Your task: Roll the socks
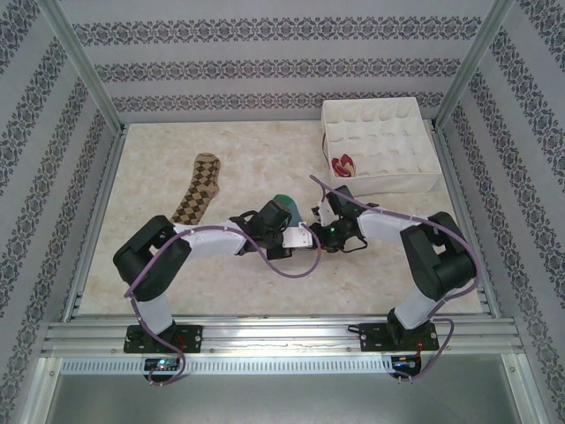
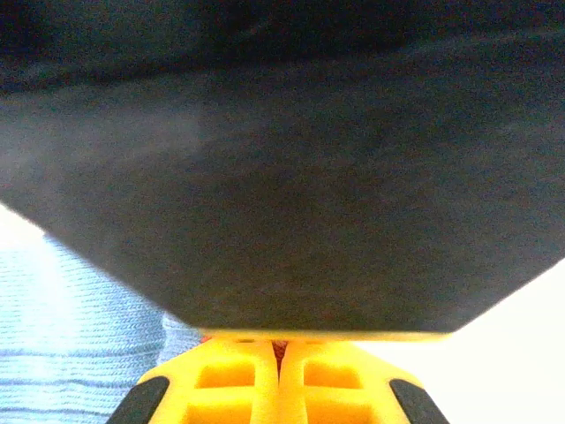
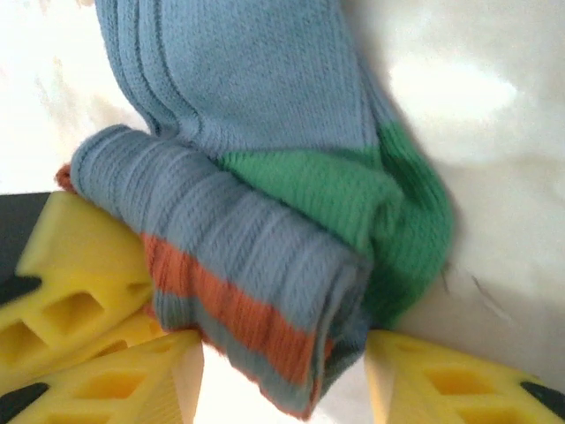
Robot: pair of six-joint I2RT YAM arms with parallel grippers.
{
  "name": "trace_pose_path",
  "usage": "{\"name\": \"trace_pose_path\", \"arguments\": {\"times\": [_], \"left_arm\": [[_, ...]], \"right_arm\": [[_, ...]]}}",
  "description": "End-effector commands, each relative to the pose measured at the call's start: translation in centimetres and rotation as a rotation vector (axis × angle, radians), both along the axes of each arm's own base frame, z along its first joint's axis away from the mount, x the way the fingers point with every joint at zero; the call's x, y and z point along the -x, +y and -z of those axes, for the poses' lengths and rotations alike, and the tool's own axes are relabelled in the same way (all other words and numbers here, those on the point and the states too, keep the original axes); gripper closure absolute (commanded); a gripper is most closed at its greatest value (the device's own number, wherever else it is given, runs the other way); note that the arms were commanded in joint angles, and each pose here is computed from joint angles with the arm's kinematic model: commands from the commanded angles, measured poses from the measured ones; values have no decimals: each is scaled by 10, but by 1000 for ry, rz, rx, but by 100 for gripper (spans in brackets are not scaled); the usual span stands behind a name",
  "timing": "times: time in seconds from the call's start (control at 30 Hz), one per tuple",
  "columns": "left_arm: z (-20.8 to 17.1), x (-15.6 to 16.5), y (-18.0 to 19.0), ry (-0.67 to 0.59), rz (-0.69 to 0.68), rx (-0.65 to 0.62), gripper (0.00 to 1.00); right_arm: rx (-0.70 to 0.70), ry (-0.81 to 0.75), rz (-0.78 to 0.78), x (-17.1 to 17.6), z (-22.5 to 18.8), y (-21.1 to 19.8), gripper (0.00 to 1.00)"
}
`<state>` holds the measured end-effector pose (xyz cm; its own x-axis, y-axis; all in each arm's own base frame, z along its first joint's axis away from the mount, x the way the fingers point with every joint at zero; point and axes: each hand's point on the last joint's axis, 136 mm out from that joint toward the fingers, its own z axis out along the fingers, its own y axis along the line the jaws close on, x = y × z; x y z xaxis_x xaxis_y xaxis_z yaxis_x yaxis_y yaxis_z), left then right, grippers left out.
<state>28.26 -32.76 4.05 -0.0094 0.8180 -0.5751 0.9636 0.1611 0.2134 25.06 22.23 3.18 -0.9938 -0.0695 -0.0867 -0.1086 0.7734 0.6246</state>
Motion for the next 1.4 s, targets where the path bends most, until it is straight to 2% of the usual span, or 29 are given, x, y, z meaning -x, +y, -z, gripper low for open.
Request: {"name": "trace_pose_path", "arguments": {"times": [0.0, 0.23, 0.4, 0.63, 0.83, 1.0, 1.1, 1.2, 1.37], "left_arm": [[21, 29, 13, 293, -71, 36, 100], [9, 24, 21, 569, -162, 259, 100], [12, 12, 27, 753, -240, 345, 100], [29, 0, 35, 928, -359, 357, 100], [38, -3, 34, 1000, -390, 361, 100], [38, -4, 33, 983, -370, 364, 100], [33, -6, 35, 908, -335, 356, 100], [23, -7, 36, 750, -277, 332, 93], [-2, -6, 31, 441, -132, 319, 80]], "right_arm": [[20, -51, 12, 3, -11, -11, 46], [10, -209, 16, -11, -35, -15, 46], [-11, -284, 11, -24, -46, -10, 46], [-47, -310, -57, -34, -45, 11, 47], [-13, -282, -87, -39, -23, 18, 52], [10, -253, -84, -46, -14, 22, 74], [55, -197, -62, -45, -4, 17, 84], [112, -92, -31, -37, 13, 6, 87], [131, 19, 4, -27, 30, -1, 89]]}}
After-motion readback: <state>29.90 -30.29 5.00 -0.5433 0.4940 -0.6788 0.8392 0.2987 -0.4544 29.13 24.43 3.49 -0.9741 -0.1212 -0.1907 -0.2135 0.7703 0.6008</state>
